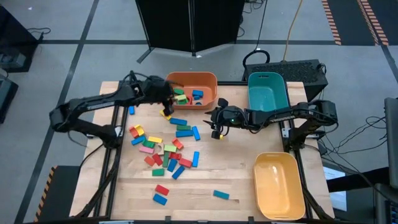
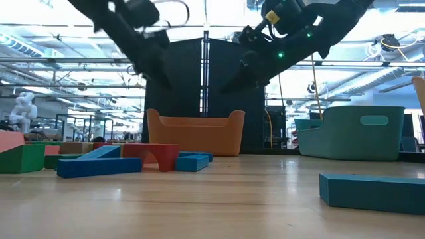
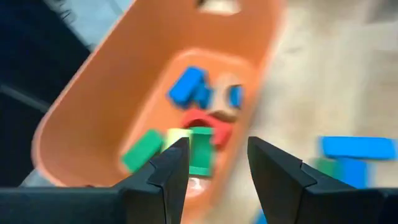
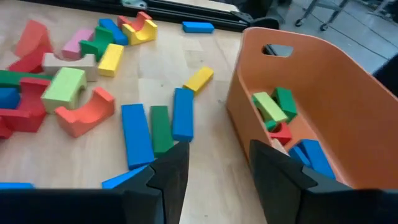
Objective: Sort blocks by size
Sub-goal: Put the orange arch block into the orange bin
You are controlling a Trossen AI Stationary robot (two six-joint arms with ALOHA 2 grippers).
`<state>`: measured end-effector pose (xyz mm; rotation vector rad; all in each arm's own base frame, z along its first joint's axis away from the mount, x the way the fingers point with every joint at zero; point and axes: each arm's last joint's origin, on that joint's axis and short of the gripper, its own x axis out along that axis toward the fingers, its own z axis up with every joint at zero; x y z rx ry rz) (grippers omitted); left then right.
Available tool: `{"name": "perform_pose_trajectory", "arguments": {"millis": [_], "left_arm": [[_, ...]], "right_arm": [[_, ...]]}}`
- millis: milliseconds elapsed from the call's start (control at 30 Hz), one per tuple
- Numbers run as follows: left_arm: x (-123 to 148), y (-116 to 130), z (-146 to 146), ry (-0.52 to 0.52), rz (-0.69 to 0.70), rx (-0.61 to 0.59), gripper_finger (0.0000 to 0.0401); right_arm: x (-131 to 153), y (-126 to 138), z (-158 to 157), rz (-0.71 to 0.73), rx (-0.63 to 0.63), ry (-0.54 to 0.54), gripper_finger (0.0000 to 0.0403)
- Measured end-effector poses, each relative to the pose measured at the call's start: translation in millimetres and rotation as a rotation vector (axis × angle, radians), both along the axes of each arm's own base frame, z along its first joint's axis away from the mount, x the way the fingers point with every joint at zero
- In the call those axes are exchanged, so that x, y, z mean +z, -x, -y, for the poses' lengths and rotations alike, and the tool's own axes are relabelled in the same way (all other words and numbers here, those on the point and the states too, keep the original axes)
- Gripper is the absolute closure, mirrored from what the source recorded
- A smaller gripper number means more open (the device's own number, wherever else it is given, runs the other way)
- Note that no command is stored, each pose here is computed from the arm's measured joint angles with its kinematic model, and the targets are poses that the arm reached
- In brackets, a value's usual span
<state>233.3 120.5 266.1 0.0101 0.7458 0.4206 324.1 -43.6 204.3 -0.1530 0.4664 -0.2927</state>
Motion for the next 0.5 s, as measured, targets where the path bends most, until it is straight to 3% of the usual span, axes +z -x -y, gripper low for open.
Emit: {"name": "perform_pose_trajectory", "arguments": {"millis": [133,267,500], "left_arm": [[6.8,2.1,34.6,0.039,-0.02,-0.105,0.0235],[-5.3,1.3,63.4,0.104,-0.069,-0.174,0.0235],[-42.3,4.8,94.2,0.292,-0.085,-0.058,0.0235]], "right_arm": [[1.4,-0.6,0.6,0.017,-0.005,0.004,0.0245],[2.5,-1.1,0.5,0.028,-0.002,0.009,0.0245],[4.1,-1.8,0.4,0.05,-0.001,-0.002,0.0245]]}}
